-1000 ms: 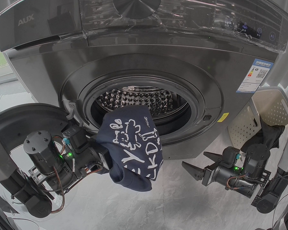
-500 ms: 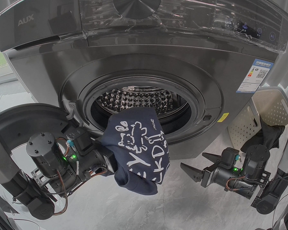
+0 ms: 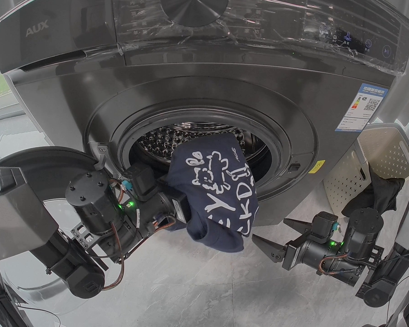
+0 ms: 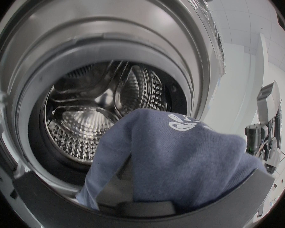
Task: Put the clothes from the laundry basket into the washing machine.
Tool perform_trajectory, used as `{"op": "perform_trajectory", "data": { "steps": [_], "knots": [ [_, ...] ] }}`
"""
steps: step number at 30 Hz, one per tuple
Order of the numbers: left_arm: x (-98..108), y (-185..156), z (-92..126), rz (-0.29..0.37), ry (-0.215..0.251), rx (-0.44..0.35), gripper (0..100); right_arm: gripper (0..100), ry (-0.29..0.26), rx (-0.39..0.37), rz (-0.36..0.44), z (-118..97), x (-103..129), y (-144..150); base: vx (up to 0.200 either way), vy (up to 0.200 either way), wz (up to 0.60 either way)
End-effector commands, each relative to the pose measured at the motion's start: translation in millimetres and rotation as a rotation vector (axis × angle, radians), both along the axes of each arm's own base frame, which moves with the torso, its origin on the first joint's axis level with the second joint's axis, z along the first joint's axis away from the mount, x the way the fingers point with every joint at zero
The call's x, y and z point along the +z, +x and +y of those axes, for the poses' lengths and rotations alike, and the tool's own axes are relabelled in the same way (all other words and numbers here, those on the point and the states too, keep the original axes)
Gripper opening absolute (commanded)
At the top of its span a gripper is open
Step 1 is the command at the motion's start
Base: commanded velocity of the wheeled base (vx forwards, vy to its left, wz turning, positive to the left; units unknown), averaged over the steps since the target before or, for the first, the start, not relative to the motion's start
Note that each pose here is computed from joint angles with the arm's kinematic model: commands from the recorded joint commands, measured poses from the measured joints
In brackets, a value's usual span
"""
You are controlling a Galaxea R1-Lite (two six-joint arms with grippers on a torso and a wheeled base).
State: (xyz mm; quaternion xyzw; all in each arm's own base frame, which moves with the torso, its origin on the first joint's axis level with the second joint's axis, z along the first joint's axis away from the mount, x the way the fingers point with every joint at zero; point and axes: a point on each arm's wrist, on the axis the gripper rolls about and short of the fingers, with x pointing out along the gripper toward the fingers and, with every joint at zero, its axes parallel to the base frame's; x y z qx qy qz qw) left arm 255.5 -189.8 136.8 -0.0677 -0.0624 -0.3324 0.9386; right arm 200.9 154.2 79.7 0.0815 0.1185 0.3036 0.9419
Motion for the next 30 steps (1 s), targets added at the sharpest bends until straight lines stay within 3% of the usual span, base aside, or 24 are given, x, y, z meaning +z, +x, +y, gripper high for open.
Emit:
{"op": "perform_trajectory", "data": {
  "steps": [1, 9, 18, 24, 26, 30],
  "knots": [
    [-23.3, -9.7, 6.0, 0.088, 0.06, -0.002, 0, 100, 0.0, 0.005, 0.002, 1.9, -0.6, -1.0, 0.0, 0.0, 0.0],
    [-23.8, -15.5, 9.5, 0.097, 0.07, -0.011, 0, 100, -0.001, 0.012, 0.003, 3.2, -0.8, -2.5, 0.05, 0.0, 0.0],
    [-24.0, 4.2, -9.1, 0.06, 0.046, -0.025, 0, 100, -0.001, 0.014, 0.003, 3.8, -1.0, -2.4, 0.022, 0.0, 0.0],
    [-35.6, 28.9, -23.9, 0.043, 0.045, 0.028, 0, 100, -0.002, 0.021, 0.006, 5.5, -1.4, -4.5, 0.0, 0.0, 0.0],
    [-39.2, 47.8, -34.3, 0.019, 0.02, 0.112, 0, 100, -0.002, 0.024, 0.006, 5.8, -1.4, -4.8, 0.0, 0.0, 0.0],
    [-42.9, 71.2, -42.3, -0.009, -0.019, 0.166, 0, 100, -0.003, 0.023, 0.007, 5.9, -1.8, -4.7, 0.0, 0.0, 0.0]
  ]
}}
